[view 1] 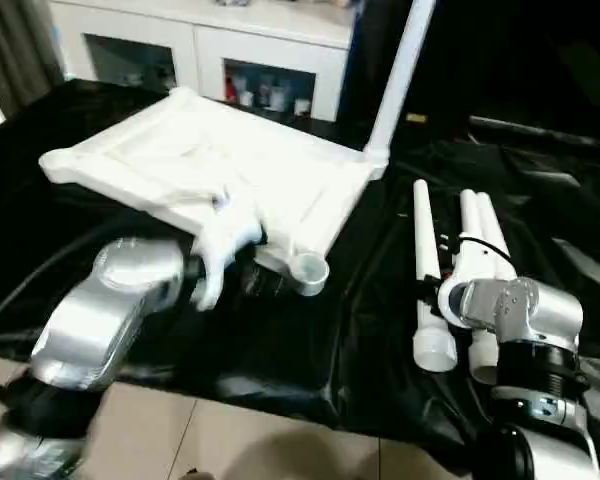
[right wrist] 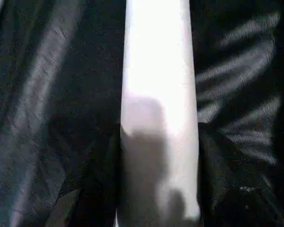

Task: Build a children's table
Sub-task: Rotate table base

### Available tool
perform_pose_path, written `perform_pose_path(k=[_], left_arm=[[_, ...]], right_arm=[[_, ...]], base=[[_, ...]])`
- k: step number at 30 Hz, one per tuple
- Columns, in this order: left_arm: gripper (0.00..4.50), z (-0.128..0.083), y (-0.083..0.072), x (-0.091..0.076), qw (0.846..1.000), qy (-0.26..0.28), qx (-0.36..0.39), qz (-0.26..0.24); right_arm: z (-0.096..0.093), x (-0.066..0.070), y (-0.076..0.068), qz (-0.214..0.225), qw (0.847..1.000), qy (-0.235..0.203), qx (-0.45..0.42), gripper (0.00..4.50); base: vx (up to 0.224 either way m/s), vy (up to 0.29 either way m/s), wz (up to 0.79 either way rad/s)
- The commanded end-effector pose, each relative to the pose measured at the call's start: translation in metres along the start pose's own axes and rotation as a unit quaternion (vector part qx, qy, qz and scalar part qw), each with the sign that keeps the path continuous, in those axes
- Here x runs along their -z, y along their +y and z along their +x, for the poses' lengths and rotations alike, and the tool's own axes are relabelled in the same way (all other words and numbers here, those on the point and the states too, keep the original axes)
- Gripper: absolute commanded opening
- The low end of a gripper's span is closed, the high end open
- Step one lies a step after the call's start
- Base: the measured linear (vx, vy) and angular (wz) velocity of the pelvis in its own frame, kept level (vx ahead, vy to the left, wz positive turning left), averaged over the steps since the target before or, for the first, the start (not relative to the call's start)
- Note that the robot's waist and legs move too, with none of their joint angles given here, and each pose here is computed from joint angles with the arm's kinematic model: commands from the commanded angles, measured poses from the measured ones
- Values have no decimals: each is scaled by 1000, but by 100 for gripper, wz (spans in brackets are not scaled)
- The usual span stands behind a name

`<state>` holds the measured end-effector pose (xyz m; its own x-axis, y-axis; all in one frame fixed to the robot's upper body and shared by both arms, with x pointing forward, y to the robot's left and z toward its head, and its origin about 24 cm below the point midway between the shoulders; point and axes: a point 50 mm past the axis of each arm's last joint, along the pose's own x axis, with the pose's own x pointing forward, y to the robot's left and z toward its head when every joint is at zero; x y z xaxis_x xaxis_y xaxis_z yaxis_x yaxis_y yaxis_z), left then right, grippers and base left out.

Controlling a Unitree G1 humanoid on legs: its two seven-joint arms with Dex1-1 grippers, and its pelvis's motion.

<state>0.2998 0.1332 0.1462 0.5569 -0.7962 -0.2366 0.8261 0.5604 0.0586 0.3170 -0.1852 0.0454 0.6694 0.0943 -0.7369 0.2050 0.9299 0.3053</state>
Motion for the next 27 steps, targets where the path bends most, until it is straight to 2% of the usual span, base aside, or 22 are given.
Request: perform_pose_path(k=[1, 3, 4, 5, 6, 7, 9, 11, 12, 13, 15, 16, 17, 19, 21, 22, 25, 27], left_arm=[[398, 4, 10, -2, 998, -14, -42, -33], [422, 8, 13, -6, 997, -27, -54, -46], [431, 12, 14, -10, 995, -42, -61, -70], [431, 12, 14, -10, 995, -42, -61, -70], [442, 17, 16, -17, 990, -67, -65, -102], [447, 18, 17, -19, 989, -73, -66, -110], [450, 25, 17, -30, 980, -99, -50, -167], [450, 33, 14, -45, 970, -127, -16, -209], [450, 34, 14, -46, 969, -129, -14, -211], [450, 39, 12, -54, 963, -142, 1, -229], [450, 44, 12, -62, 960, -150, 8, -236], [450, 51, 10, -72, 959, -154, 16, -238], [450, 54, 9, -76, 958, -156, 20, -239], [450, 57, 8, -78, 957, -157, 25, -241], [450, 63, 4, -82, 954, -158, 33, -254], [450, 63, 4, -82, 954, -158, 33, -254], [450, 66, 0, -87, 950, -160, 46, -265], [450, 68, -1, -83, 950, -151, 43, -271]], right_arm=[[-6, -18, 3, 1, 997, -75, -8, 183], [-11, -25, 5, 8, 994, -111, -17, 183], [-16, -33, 8, 28, 988, -151, -31, 183], [-16, -33, 8, 28, 988, -151, -31, 183], [-23, -42, 15, 39, 979, -189, -72, 183], [-25, -44, 17, 42, 976, -198, -82, 183], [-38, -54, 32, 39, 954, -246, -169, 183], [-56, -58, 50, -5, 923, -285, -258, 183], [-57, -58, 51, -10, 921, -287, -264, 183], [-64, -55, 58, -45, 905, -292, -307, 183], [-68, -50, 61, -83, 894, -287, -332, 183], [-75, -42, 63, -128, 877, -273, -374, 183], [-79, -40, 62, -145, 869, -270, -389, 183], [-81, -39, 62, -154, 862, -269, -402, 183], [-88, -38, 67, -163, 845, -263, -436, 182], [-88, -38, 67, -163, 845, -263, -436, 182], [-88, -28, 77, -198, 832, -249, -454, 182], [-85, -19, 83, -219, 823, -238, -467, 182]], base=[[0, 0, 0], [0, 0, 0], [0, 0, 0], [0, 0, 0], [0, 0, 0], [0, 0, 0], [0, 0, 0], [0, 0, 0], [0, 0, 0], [0, 0, 0], [0, 0, 0], [0, 0, 0], [0, 0, 0], [0, 0, 0], [0, 0, 0], [0, 0, 0], [0, 0, 0], [0, 0, 0]])
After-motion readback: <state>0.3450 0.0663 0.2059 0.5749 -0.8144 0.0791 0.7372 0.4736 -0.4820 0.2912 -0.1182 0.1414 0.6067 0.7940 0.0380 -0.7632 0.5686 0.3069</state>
